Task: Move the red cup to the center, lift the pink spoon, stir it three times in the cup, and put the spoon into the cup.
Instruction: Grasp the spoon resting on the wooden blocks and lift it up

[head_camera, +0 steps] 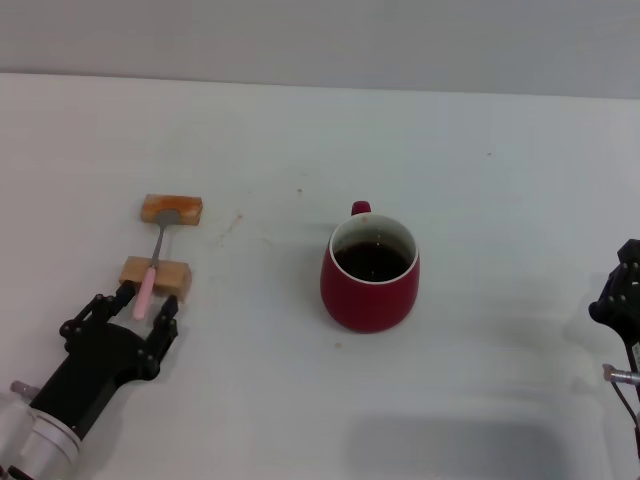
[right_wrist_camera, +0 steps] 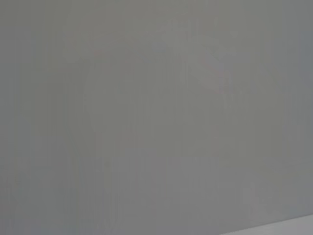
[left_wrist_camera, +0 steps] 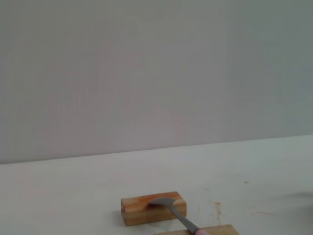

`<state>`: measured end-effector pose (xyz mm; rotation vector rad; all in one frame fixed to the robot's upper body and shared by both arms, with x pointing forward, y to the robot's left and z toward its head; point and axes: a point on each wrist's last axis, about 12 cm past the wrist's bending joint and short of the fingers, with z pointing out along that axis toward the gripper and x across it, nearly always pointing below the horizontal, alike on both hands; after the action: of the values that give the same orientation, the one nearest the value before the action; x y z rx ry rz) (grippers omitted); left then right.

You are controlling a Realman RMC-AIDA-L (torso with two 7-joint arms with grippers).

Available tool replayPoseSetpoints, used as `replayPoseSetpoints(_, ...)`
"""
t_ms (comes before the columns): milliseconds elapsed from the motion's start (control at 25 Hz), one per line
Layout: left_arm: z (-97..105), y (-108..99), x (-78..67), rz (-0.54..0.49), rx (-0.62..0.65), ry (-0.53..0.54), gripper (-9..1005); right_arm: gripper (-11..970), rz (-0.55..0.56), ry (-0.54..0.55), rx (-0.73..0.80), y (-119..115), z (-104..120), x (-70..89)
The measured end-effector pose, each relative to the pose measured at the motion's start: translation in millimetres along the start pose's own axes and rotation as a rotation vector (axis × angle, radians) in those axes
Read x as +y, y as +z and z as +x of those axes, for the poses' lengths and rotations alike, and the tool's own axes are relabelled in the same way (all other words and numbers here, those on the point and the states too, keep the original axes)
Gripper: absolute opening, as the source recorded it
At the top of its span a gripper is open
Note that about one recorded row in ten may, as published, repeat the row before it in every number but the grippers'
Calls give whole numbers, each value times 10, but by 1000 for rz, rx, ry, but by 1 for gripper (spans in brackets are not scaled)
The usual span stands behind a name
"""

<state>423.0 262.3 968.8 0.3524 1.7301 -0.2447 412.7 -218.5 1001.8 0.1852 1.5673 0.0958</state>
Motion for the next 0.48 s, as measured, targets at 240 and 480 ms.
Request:
replayPoseSetpoints(240, -15, -14, 7, -30, -19, 24, 457, -1, 0, 1, 0, 1, -1, 1)
replayPoseSetpoints(480, -29, 6, 13, -22, -24, 28, 318, 0, 2, 1, 0, 4, -2, -2)
